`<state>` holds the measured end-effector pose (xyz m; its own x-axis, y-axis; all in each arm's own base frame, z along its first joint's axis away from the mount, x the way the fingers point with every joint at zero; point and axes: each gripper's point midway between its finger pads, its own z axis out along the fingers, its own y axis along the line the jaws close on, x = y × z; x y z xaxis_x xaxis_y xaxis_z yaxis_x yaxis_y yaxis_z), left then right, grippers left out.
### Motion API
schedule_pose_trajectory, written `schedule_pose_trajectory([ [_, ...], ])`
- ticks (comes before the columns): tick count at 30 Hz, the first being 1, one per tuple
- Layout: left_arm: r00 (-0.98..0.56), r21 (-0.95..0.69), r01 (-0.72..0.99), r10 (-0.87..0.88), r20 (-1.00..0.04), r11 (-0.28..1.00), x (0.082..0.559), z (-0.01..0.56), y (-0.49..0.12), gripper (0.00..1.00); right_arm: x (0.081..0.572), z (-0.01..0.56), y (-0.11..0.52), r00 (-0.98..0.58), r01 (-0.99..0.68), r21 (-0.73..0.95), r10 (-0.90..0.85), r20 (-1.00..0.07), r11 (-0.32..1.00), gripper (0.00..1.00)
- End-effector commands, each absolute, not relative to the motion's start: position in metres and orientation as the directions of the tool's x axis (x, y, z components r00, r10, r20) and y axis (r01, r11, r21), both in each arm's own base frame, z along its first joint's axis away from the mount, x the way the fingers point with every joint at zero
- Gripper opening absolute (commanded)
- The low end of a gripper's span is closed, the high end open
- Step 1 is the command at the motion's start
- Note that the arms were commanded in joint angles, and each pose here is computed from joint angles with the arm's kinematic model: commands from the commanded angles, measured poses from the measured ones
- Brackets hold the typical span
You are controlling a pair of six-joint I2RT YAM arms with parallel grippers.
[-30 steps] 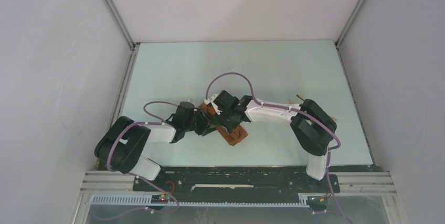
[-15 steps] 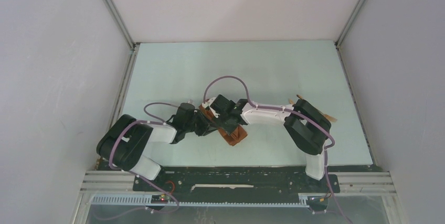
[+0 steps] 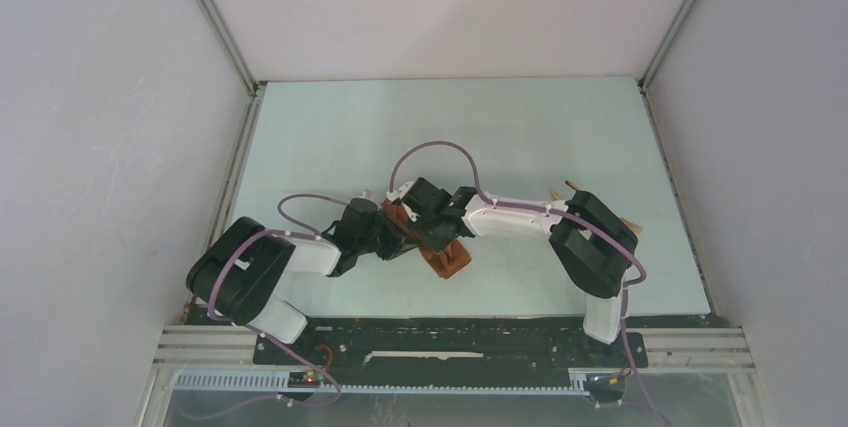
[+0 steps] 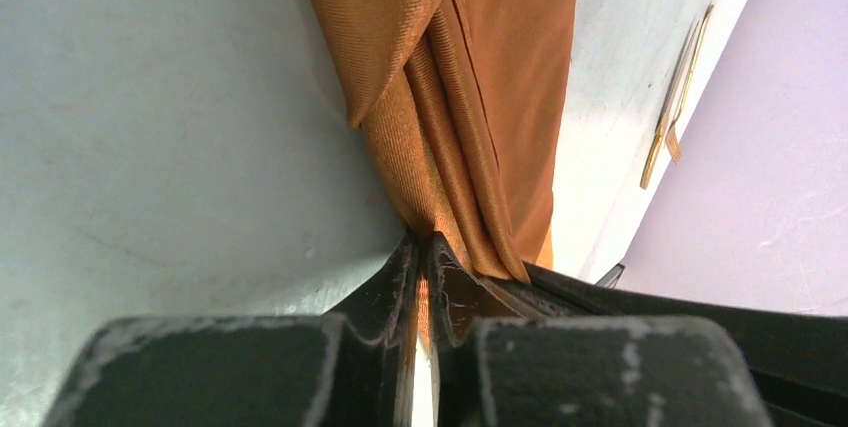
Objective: Fold the napkin into a case and place the utensils inside
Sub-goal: Smooth out the smaller rectangle-folded napkin from the folded napkin.
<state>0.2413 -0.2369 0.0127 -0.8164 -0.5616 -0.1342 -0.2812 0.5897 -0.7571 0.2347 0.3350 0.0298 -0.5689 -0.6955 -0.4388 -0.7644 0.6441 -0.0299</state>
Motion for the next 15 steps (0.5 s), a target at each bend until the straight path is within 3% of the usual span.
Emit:
schedule_pose_trajectory([
  [1, -0.812, -0.651, -0.365, -0.57, -0.128, 0.666, 0.22, -0.023, -0.217, 0.08, 0.227, 0.07, 0.356, -0.59, -0.753, 0.068, -0.625, -0.512, 0.655, 0.0],
  [15, -0.8, -0.664, -0.357, -0.582, -0.147, 0.658, 0.219, -0.018, -0.217, 0.05, 0.217, 0.031, 0.375, -0.697, -0.693, 0.199, -0.574, -0.429, 0.693, 0.0],
])
